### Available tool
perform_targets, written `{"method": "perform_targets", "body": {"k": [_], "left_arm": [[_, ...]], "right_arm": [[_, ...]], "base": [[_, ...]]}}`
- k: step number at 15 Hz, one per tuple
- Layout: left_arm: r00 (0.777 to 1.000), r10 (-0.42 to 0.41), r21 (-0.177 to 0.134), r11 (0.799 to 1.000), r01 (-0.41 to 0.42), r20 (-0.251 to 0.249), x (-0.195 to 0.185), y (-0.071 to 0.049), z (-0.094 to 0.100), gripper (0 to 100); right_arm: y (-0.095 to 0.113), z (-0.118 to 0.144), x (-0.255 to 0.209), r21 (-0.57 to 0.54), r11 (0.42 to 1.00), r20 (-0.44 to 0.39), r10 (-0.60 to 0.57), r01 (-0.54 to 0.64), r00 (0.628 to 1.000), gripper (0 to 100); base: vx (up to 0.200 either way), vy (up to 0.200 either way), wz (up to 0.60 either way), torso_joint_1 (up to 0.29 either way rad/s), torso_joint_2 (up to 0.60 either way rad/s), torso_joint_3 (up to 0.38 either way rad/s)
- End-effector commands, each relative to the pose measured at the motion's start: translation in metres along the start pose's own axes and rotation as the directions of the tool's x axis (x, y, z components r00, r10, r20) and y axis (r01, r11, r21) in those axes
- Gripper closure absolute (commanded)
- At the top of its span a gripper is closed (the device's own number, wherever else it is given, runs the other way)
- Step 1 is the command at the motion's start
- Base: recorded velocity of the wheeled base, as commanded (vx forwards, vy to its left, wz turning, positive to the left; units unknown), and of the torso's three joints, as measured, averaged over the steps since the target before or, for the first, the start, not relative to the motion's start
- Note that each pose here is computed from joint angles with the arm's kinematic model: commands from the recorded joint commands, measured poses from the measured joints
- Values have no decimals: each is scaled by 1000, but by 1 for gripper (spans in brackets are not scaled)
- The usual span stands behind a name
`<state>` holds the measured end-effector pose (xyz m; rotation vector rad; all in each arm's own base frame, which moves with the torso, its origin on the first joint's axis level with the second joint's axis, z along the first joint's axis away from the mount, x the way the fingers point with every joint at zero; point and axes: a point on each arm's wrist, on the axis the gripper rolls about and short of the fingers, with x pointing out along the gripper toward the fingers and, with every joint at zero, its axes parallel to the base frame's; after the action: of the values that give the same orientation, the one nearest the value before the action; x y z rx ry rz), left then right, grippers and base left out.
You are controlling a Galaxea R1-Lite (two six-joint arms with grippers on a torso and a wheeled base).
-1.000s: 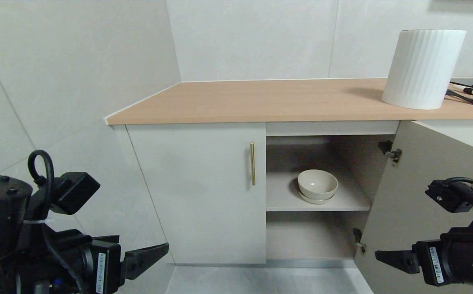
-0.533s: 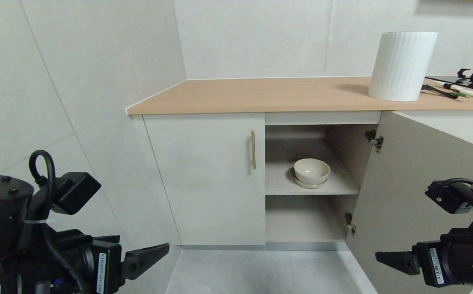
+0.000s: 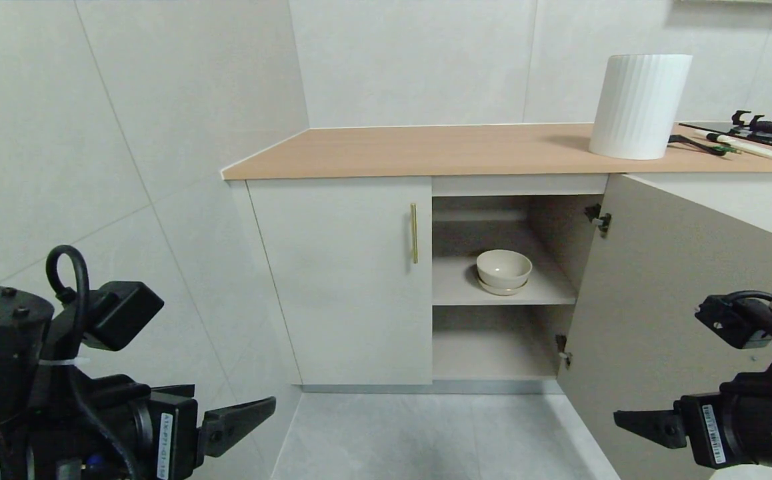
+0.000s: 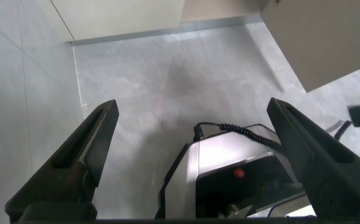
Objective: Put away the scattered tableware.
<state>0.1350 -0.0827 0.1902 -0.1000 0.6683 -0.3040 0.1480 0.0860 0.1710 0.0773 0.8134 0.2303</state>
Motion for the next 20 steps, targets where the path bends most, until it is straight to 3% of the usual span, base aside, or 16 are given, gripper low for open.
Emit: {"method": "perform_targets", "body": {"k": [1,6,9,16,20], "left_arm": [[1000,0,1,1000,0,-1,0,0,0,0],[1000,1,5,1000,-1,-8,1,0,-2,0],[1000,1,44,999,-1,-11,0,0,-4,0],[1000,3,45,999,-3,-13,1,1,-4,0],[1000,3,46,999,-2,-15,1,1,-5,0]], "right_arm": [[-1,-1,-4,-1,1000,-8,-4,4,1000,0],[-4,1,-26,-6,1000,-16,-8,8,1000,0],[-5,-1,-28,-12,1000,-52,-21,20,998,0],[-13,-13,-44,-97,994,-155,-63,48,986,0],[-18,-15,-45,-106,991,-171,-105,87,980,0]], "base": [[0,0,0,0,0,0],[0,0,0,0,0,0],[0,-200,0,-1,-1,6],[0,-200,0,6,5,0],[0,-150,0,2,3,3]]}}
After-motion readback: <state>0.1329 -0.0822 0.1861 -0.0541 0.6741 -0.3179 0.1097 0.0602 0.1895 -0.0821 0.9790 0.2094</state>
